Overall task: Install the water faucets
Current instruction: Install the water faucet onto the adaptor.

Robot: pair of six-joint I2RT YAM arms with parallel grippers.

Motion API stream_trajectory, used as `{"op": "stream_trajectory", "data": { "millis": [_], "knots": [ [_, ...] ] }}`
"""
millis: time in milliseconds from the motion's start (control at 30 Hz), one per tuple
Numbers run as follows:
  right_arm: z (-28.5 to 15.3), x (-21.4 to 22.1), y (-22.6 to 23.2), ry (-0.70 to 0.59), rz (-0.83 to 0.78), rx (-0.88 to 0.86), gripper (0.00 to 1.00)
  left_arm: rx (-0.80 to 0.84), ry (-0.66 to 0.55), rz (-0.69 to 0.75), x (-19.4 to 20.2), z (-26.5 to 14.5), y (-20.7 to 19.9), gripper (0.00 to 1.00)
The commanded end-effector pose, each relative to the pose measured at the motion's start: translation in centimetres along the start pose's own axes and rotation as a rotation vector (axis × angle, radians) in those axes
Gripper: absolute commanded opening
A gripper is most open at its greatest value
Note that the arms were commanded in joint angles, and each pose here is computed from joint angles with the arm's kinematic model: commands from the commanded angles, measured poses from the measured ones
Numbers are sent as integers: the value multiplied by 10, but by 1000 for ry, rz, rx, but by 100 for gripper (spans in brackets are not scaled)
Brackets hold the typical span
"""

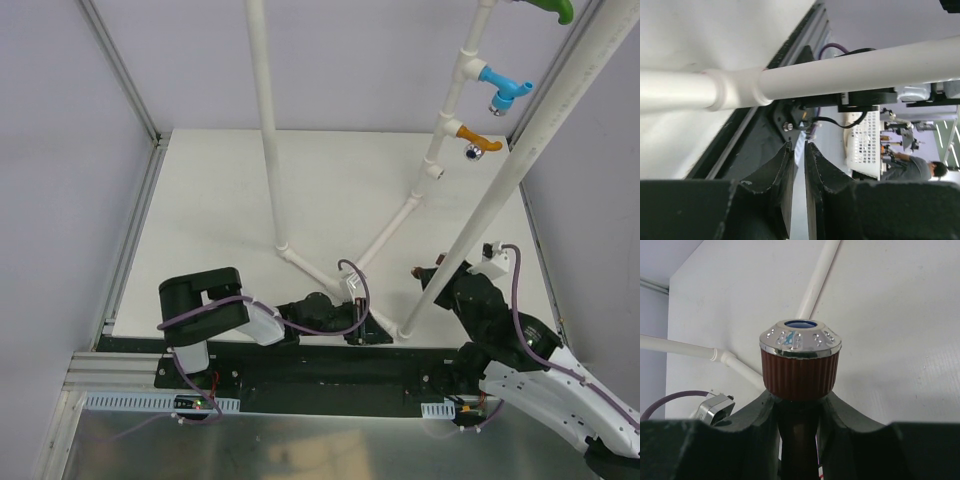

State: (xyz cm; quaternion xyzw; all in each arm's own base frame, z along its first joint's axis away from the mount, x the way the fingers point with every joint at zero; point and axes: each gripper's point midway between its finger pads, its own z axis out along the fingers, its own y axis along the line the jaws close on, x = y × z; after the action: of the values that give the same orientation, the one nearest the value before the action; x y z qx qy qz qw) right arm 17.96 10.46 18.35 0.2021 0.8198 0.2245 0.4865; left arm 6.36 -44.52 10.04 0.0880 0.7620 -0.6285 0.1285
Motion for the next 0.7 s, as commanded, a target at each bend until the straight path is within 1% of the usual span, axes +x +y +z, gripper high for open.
{"op": "stream_trajectory", "data": {
  "millis": [0, 133, 367, 400, 433, 500, 567, 633, 667],
  "knots": [
    [3, 14, 10, 52, 65, -50, 0, -5, -117, 38, -21, -22, -6, 17],
    [12, 17, 18, 51, 81, -51, 0, -47, -168, 69, -29, -37, -4, 18],
    [26, 20, 46, 67, 98, -101, 0, -117, -210, 133, -44, -49, -8, 22],
    [28, 21, 48, 65, 99, -111, 0, -129, -206, 136, -44, -51, -7, 23],
    [30, 24, 50, 70, 104, -120, 0, -145, -242, 139, -53, -52, -7, 25],
    [33, 27, 53, 66, 114, -145, 0, -181, -265, 146, -60, -52, -5, 27],
    [37, 27, 53, 43, 131, -163, 0, -212, -291, 153, -68, -51, -4, 31],
    [36, 31, 59, 54, 143, -213, 0, -241, -323, 155, -78, -49, -3, 35],
    [35, 32, 63, 54, 160, -240, 0, -252, -343, 158, -83, -48, -3, 36]
  ]
}}
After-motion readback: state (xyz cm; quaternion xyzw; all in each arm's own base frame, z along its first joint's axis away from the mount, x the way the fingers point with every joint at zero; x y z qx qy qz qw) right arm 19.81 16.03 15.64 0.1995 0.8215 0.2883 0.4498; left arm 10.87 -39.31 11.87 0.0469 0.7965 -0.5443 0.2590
